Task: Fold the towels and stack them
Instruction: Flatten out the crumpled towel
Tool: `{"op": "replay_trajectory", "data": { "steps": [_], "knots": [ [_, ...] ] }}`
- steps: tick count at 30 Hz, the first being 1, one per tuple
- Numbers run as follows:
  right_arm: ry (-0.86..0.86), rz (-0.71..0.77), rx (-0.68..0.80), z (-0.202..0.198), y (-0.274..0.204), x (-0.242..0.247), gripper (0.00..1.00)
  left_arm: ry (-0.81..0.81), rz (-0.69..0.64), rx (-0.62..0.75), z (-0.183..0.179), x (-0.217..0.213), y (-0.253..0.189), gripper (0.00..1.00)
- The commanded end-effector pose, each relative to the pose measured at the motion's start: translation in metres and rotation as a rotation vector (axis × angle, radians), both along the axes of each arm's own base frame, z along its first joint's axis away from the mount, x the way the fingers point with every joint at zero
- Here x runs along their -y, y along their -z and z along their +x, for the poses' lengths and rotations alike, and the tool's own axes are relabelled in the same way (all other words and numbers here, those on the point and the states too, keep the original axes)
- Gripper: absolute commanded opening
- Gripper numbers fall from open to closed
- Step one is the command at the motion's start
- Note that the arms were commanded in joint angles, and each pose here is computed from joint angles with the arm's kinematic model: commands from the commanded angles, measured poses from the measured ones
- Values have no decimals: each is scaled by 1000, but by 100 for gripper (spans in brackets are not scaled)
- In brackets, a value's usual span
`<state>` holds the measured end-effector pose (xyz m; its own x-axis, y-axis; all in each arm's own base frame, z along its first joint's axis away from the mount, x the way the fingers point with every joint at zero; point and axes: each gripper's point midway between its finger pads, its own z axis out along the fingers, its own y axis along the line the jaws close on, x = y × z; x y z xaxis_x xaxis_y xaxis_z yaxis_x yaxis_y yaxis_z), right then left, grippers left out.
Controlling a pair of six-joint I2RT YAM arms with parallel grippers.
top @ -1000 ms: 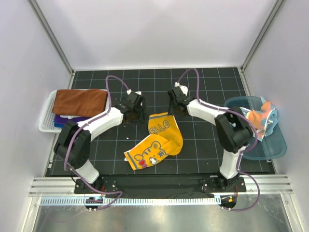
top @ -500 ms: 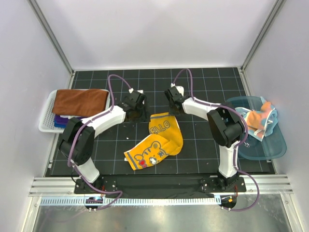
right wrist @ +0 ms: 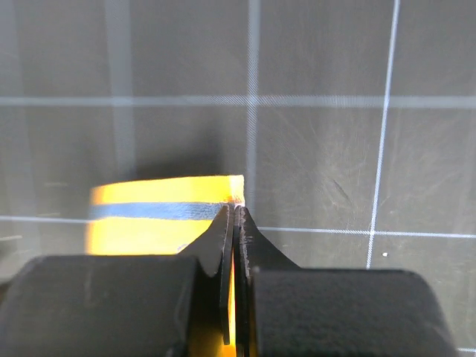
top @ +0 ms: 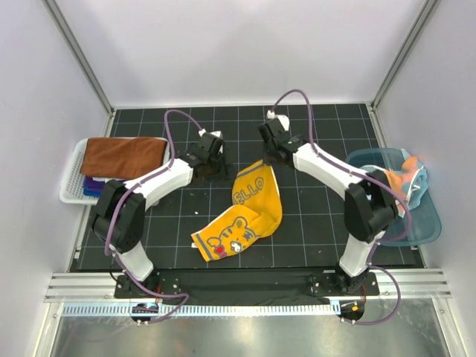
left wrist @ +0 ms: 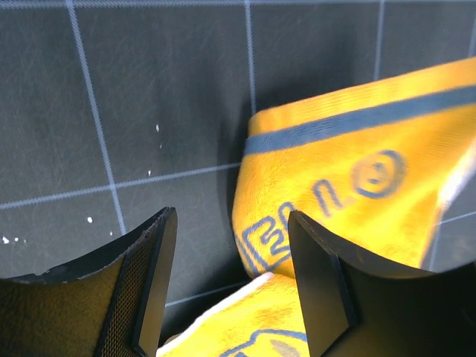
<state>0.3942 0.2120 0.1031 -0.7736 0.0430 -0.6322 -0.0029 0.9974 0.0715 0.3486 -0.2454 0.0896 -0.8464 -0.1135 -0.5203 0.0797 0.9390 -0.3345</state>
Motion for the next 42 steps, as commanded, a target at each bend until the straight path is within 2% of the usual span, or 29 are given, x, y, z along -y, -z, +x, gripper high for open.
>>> {"op": "replay_trajectory", "data": {
  "steps": [1,4,8,10,14,15,21,25,31,33,42],
  "knots": [
    [-46,67,200,-4,-107,-21,1,-16,-99,73,21,8,-30,65],
    [-91,70,251,-24,-139,-37,1,-66,-116,104,27,-10,-46,65],
    [-43,87,335,-46,-178,-15,1,-134,-146,139,35,-35,-65,65],
    [3,35,329,-50,-170,8,1,-130,-156,149,36,-36,-72,65],
    [126,-11,229,-41,-130,72,1,-68,-225,95,32,-16,-66,65],
    [139,-48,182,-46,-106,84,1,-59,-231,70,33,-11,-57,64],
    [212,-112,-54,-47,6,119,1,29,-205,-10,32,28,-22,63],
    [258,-150,-124,-53,48,132,1,65,-168,-20,39,44,-14,63],
    [343,-180,-143,-55,62,163,1,78,-49,-53,49,50,10,63],
    [356,-175,-141,-55,62,170,1,74,-45,-33,52,52,8,64],
    [378,-127,-121,-41,57,173,1,219,101,32,75,74,14,64]
  ]
}}
